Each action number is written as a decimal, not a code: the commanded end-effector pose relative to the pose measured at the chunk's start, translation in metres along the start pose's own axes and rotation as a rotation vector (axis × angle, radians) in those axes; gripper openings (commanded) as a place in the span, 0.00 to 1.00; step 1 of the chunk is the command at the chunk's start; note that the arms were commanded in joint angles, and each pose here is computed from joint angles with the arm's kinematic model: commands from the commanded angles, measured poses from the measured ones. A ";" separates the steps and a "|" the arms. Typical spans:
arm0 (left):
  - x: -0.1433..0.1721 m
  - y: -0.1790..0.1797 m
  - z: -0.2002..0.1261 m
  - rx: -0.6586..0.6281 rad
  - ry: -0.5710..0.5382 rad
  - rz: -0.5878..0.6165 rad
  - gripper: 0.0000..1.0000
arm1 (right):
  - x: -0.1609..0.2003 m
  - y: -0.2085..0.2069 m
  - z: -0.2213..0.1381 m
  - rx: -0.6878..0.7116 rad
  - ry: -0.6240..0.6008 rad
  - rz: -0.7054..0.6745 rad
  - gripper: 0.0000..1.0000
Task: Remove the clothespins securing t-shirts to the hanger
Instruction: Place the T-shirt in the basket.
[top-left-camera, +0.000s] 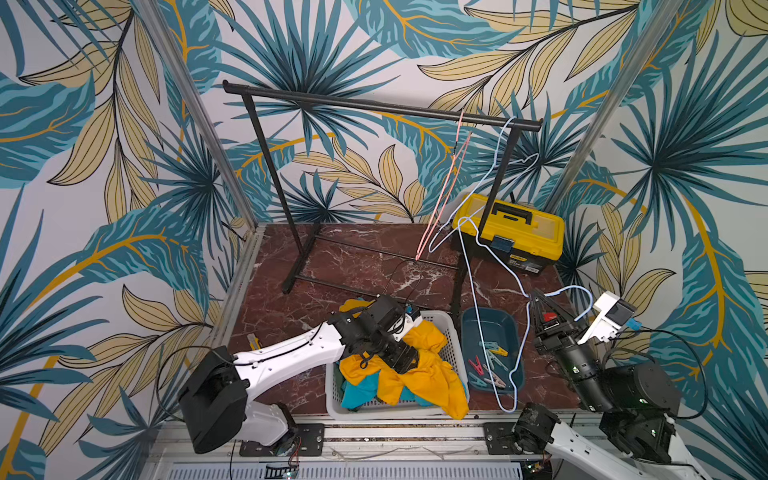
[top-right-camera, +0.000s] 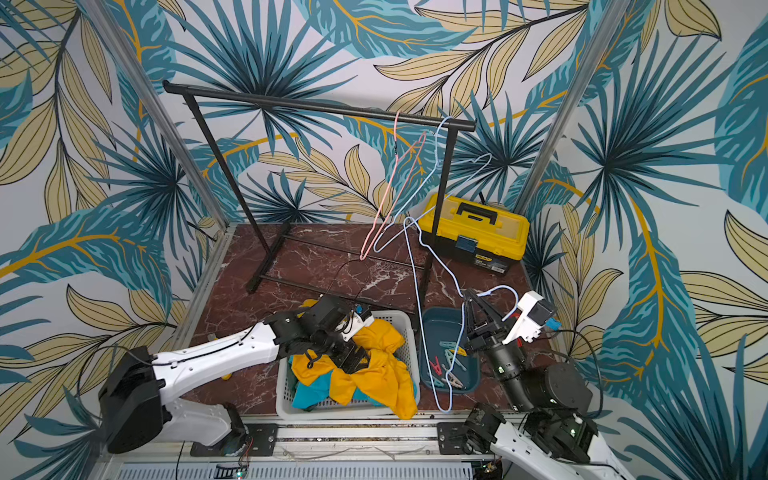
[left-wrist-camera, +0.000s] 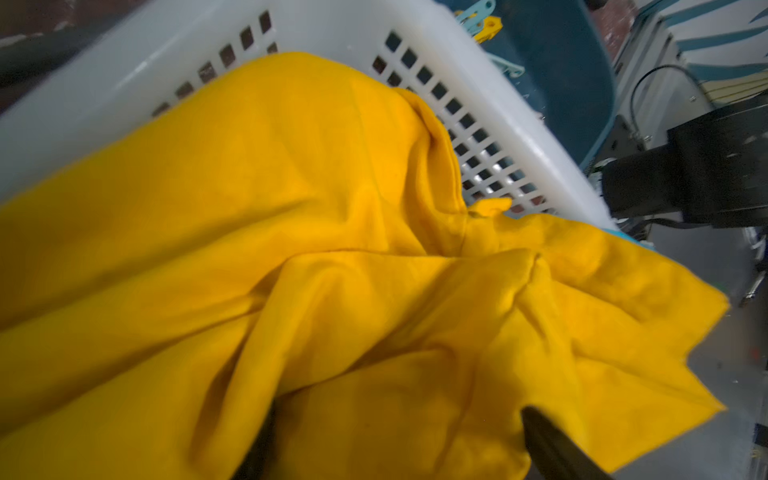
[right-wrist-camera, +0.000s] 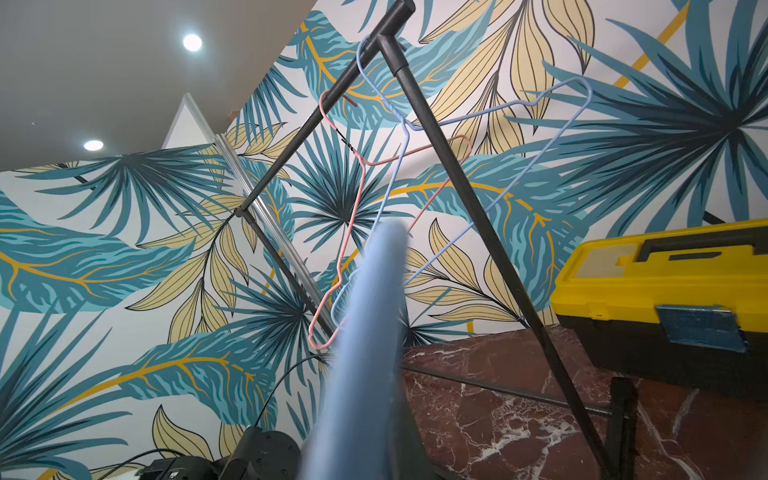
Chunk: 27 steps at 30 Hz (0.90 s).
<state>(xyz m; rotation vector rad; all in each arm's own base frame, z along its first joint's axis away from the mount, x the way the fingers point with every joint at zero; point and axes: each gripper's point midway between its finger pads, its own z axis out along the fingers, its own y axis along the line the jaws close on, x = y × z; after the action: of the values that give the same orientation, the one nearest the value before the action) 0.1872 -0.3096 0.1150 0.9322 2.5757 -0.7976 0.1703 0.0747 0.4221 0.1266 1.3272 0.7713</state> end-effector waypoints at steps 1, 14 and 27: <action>0.005 0.012 0.009 -0.027 0.039 -0.080 1.00 | -0.002 -0.007 -0.003 0.029 -0.007 -0.025 0.00; -0.005 0.015 0.001 -0.084 0.040 -0.093 1.00 | -0.008 -0.015 -0.018 0.034 -0.033 0.001 0.00; -0.064 -0.055 -0.125 0.205 -0.180 -0.021 1.00 | -0.017 -0.027 -0.043 0.046 -0.047 -0.006 0.00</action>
<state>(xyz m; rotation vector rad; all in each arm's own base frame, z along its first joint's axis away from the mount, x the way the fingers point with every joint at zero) 0.1988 -0.3086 0.2383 0.8359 2.4212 -0.9824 0.1474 0.0380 0.4094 0.1704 1.3173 0.7370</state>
